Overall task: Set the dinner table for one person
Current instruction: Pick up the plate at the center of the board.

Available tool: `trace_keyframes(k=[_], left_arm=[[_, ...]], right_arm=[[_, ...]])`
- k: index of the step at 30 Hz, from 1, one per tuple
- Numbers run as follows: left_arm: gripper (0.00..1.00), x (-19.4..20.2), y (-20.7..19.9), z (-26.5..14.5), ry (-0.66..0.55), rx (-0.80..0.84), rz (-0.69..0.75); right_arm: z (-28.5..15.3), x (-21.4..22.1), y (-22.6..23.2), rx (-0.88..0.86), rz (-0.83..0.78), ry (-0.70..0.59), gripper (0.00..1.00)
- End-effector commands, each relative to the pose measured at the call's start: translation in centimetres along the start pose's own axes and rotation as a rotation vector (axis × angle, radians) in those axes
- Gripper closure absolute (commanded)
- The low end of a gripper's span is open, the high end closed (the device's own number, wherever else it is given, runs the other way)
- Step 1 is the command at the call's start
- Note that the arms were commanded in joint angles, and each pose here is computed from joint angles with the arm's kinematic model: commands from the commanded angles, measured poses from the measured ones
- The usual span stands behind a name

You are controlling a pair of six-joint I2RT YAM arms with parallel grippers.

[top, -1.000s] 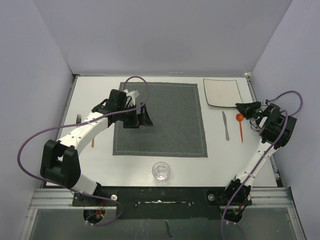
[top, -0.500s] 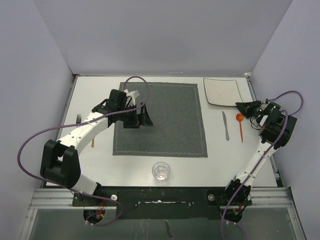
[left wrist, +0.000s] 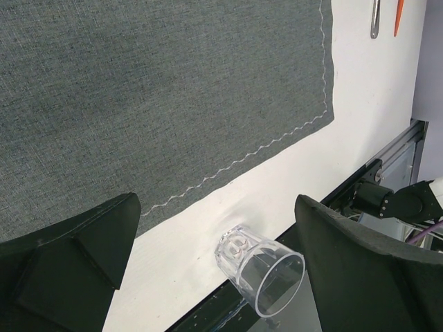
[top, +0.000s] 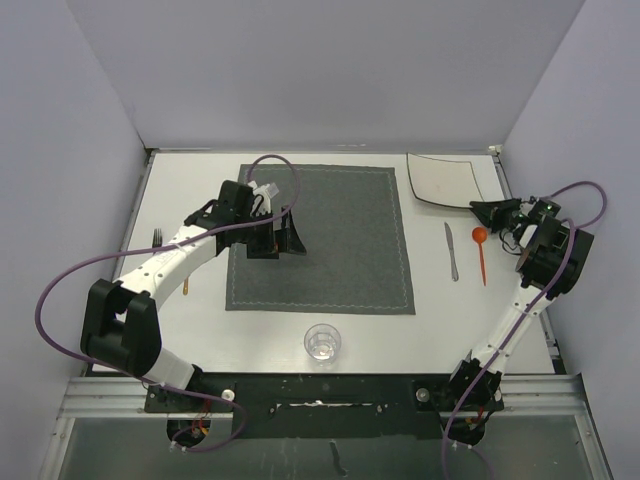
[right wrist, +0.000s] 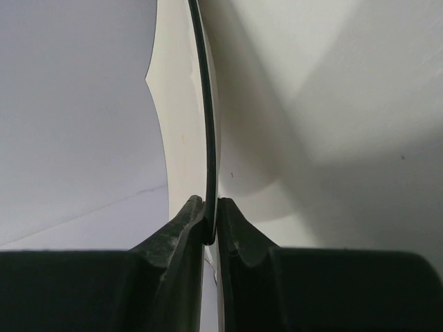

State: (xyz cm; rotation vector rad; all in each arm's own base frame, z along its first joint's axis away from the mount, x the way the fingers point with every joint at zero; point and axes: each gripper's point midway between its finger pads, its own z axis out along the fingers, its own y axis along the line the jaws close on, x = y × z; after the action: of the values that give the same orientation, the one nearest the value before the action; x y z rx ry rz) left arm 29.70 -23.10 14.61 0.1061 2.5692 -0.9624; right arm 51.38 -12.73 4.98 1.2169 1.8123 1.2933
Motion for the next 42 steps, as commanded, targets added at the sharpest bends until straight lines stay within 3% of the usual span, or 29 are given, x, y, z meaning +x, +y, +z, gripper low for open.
trace_keyframes(k=[1,18,42], left_arm=[[0.05,-1.1,-1.8,-0.7,-0.053,0.062,0.051],[0.05,-0.9,-1.7,-0.7,-0.050,0.063,0.051],[0.05,-0.5,-1.7,-0.3,-0.030,0.069,0.050]], right_arm=[[-3.9,-3.1,10.9,-0.183,-0.165,-0.108,1.00],[-4.4,-1.4,13.2,-0.155,-0.275,-0.101,1.00],[-4.8,0.1,15.2,-0.241,-0.346,-0.100,1.00]])
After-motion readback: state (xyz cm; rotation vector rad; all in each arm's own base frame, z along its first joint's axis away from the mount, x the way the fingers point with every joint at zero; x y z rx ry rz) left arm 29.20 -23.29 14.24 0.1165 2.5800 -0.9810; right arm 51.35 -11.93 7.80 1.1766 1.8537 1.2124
